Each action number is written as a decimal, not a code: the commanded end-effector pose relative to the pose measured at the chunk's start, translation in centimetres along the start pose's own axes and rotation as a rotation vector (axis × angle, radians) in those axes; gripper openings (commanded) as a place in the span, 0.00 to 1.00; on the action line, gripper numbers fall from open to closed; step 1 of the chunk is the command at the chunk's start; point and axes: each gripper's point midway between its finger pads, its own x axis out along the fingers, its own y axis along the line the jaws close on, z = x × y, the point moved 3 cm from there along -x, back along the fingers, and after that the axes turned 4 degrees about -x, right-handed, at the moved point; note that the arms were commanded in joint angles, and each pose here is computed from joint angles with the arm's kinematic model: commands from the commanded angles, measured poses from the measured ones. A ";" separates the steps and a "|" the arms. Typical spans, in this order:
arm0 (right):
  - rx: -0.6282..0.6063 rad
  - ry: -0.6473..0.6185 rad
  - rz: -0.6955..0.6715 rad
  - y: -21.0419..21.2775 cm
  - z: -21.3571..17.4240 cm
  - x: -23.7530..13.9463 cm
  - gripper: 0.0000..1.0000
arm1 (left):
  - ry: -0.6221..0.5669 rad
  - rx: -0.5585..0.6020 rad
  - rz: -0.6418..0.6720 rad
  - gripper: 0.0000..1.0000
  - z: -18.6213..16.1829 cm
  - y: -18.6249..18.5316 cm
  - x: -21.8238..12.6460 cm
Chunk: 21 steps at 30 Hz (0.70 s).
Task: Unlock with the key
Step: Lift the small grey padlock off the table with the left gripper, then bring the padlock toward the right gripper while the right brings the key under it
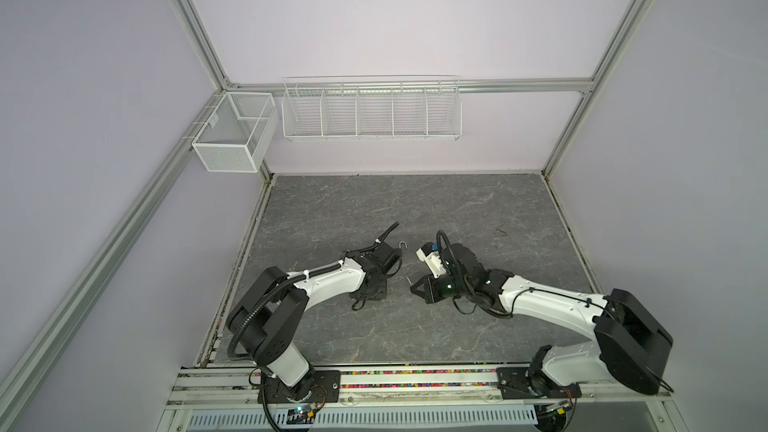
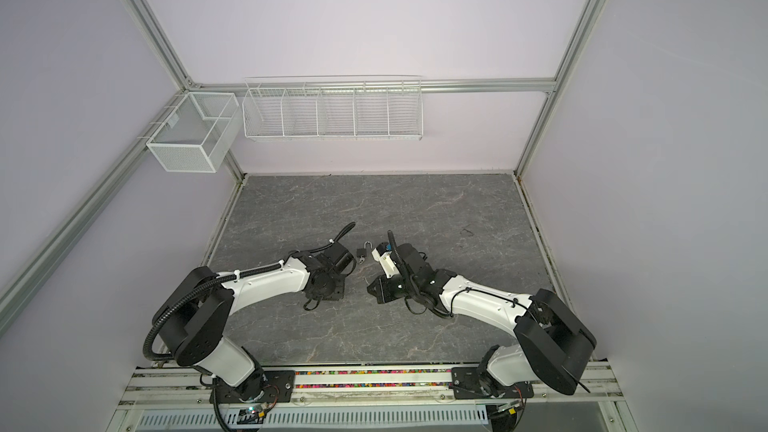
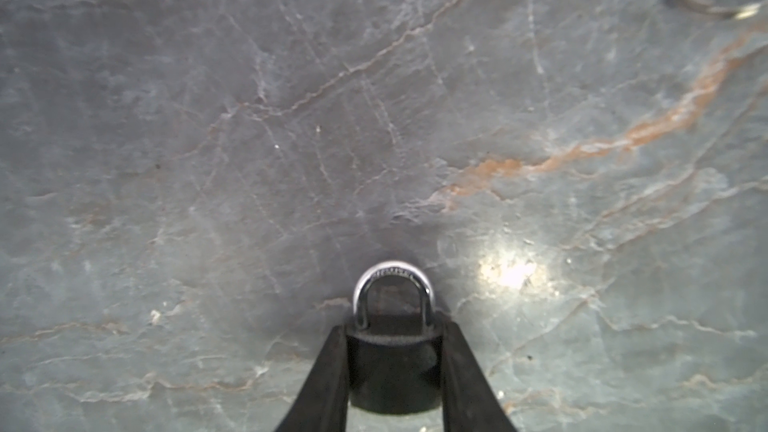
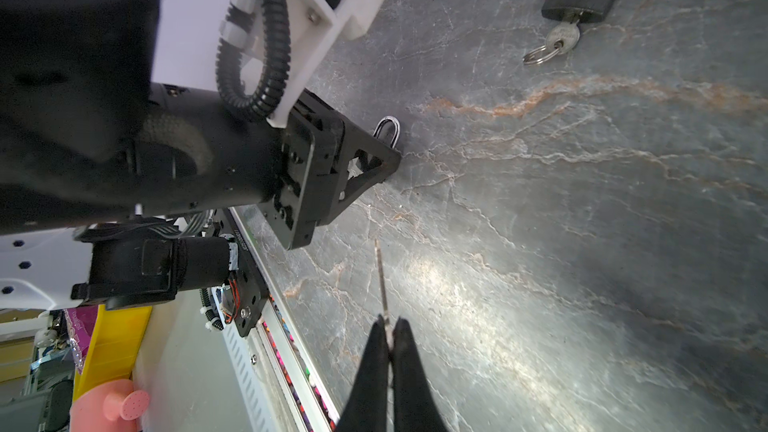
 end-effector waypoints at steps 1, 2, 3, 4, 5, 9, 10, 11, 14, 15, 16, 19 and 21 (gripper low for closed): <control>0.031 -0.026 0.016 1.1 0.9 -0.8 0.06 | -0.002 -0.048 0.024 0.00 0.0 0.6 -1.1; 0.040 -0.028 0.013 1.1 0.8 -0.9 0.06 | -0.016 -0.065 0.012 0.00 0.3 0.5 -1.6; 0.048 -0.034 0.008 1.0 0.8 -1.1 0.06 | -0.026 -0.078 -0.001 0.00 0.5 0.3 -2.0; 0.054 -0.040 0.008 1.0 0.8 -1.2 0.06 | -0.038 -0.089 -0.023 0.00 0.7 0.1 -2.5; 0.060 -0.042 0.006 1.0 0.7 -1.3 0.06 | -0.052 -0.102 -0.040 0.00 1.0 -0.1 -3.1; 0.095 -0.041 -0.025 0.6 0.4 -1.6 0.06 | -0.115 -0.161 -0.078 0.00 2.1 -0.2 -5.2; 0.110 -0.043 -0.044 0.4 0.3 -1.7 0.06 | -0.131 -0.176 -0.095 0.00 2.3 -0.3 -5.8; 0.123 -0.044 -0.055 0.5 0.1 -1.7 0.06 | -0.144 -0.193 -0.112 0.00 2.7 -0.5 -6.4; 0.139 -0.069 -0.084 0.8 -0.4 -1.5 0.06 | -0.163 -0.227 -0.188 0.00 3.5 -1.5 -8.0; 0.141 -0.082 -0.093 0.8 -0.5 -1.3 0.06 | -0.175 -0.245 -0.201 0.00 3.8 -1.7 -8.6; 0.151 -0.100 -0.104 0.9 -0.7 -1.0 0.06 | -0.195 -0.267 -0.225 0.00 4.1 -1.8 -9.3; 0.171 -0.175 -0.082 1.7 -0.7 -0.3 0.06 | -0.236 -0.306 -0.300 0.00 4.8 -2.4 -11.4; 0.174 -0.217 -0.072 2.2 -0.5 0.2 0.06 | -0.256 -0.334 -0.319 0.00 5.0 -2.4 -12.3</control>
